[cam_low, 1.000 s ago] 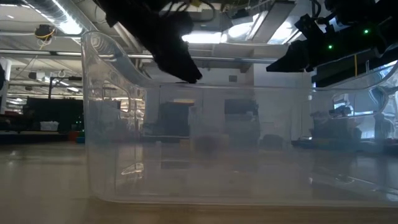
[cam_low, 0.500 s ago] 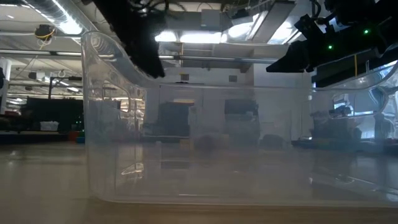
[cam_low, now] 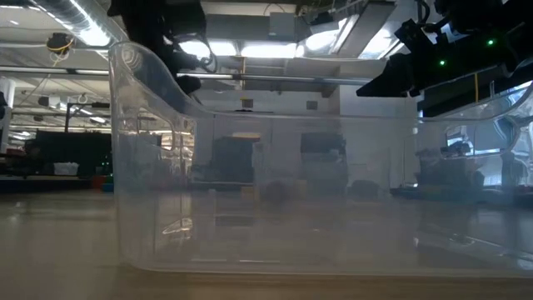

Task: Sort blocks by size
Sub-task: Put the blue cylindrical block into the top transparent bin

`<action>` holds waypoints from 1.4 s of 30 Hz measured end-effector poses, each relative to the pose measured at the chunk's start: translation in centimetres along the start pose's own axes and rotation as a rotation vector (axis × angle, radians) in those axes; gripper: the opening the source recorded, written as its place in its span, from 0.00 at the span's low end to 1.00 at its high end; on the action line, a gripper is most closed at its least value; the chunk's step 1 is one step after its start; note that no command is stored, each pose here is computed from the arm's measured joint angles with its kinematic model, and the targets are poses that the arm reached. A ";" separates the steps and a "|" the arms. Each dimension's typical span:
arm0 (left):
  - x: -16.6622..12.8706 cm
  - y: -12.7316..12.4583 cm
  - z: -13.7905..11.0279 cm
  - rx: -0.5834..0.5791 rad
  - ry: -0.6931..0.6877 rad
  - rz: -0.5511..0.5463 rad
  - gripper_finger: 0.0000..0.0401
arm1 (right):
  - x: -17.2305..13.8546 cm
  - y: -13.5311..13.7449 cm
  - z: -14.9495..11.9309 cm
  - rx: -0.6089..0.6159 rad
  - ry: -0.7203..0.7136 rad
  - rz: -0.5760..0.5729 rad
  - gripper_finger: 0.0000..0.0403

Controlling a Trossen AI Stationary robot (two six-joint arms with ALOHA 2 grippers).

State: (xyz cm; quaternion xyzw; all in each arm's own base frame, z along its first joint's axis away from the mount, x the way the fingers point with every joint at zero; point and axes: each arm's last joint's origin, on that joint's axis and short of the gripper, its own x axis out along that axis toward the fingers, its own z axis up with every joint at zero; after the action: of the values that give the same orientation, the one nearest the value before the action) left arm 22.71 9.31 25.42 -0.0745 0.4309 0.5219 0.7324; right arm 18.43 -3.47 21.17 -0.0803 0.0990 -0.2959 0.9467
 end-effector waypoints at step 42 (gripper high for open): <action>8.5 6.3 -4.2 -0.391 0.255 0.179 0.62 | 0.0 0.0 0.0 0.001 0.000 0.000 0.46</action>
State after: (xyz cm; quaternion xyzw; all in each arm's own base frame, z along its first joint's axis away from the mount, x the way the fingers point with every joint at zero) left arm 15.92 15.70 18.92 -0.2415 0.4156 0.6446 0.5945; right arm 18.43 -3.48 21.17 -0.0800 0.0989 -0.2960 0.9467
